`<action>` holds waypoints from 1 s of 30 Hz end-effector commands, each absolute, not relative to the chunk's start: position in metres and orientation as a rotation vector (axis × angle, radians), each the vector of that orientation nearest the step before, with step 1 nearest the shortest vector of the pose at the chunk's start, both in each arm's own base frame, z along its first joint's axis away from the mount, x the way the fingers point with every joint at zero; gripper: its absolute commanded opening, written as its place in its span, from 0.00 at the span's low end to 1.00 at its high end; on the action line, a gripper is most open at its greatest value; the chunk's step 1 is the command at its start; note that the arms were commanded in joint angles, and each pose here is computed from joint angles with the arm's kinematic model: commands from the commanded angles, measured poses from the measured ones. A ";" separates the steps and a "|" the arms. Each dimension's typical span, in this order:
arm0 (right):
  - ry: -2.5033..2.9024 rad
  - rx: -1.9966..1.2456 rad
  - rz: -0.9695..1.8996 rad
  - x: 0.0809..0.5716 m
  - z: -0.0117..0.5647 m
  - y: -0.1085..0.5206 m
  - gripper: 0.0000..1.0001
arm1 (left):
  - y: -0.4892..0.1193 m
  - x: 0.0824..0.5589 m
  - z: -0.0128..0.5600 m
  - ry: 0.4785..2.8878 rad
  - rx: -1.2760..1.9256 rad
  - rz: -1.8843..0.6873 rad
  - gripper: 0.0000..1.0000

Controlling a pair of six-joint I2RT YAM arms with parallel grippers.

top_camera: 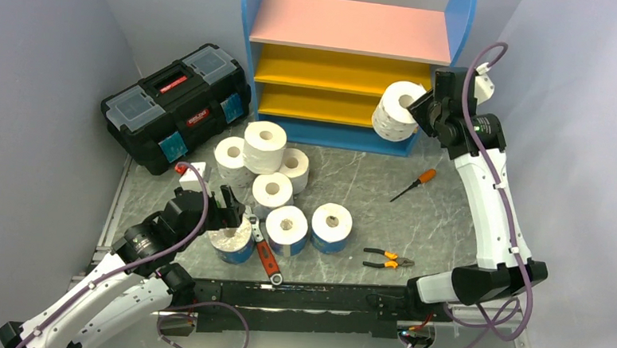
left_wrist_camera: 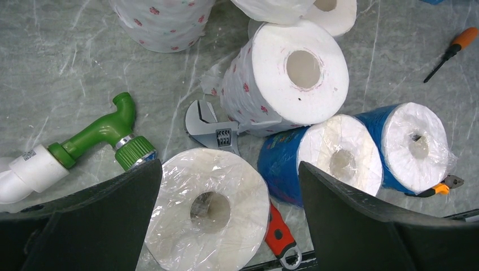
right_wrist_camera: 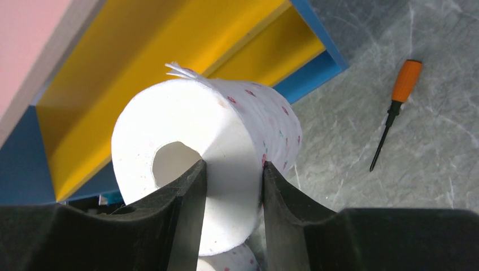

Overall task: Place and organize the paper towels onto the shelf
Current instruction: Place the paper towel on the shelf.

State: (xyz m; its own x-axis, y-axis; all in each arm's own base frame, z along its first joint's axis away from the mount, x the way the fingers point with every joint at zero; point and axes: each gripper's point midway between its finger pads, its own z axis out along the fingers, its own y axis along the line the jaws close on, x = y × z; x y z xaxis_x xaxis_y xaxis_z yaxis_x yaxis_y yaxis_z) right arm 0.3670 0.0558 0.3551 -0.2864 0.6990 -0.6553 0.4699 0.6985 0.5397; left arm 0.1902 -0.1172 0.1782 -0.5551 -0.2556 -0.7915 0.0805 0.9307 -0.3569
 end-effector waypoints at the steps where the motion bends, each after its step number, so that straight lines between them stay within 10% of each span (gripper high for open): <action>1: 1.805 0.947 0.322 0.376 0.395 0.039 0.32 | -0.124 0.196 0.204 2.046 -0.114 -0.488 0.98; 30: 1.690 0.926 0.412 0.389 0.446 0.035 0.29 | -0.124 0.202 0.205 2.047 -0.103 -0.456 0.98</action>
State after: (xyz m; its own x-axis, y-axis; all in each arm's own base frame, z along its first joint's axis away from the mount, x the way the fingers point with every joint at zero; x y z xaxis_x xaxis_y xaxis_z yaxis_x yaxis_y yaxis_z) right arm 0.3962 0.0338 0.3917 -0.1848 0.7290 -0.6591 0.4867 0.6505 0.5831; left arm 0.1937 -0.1194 0.1773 -0.5577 -0.2327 -0.7967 0.0895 0.9374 -0.3365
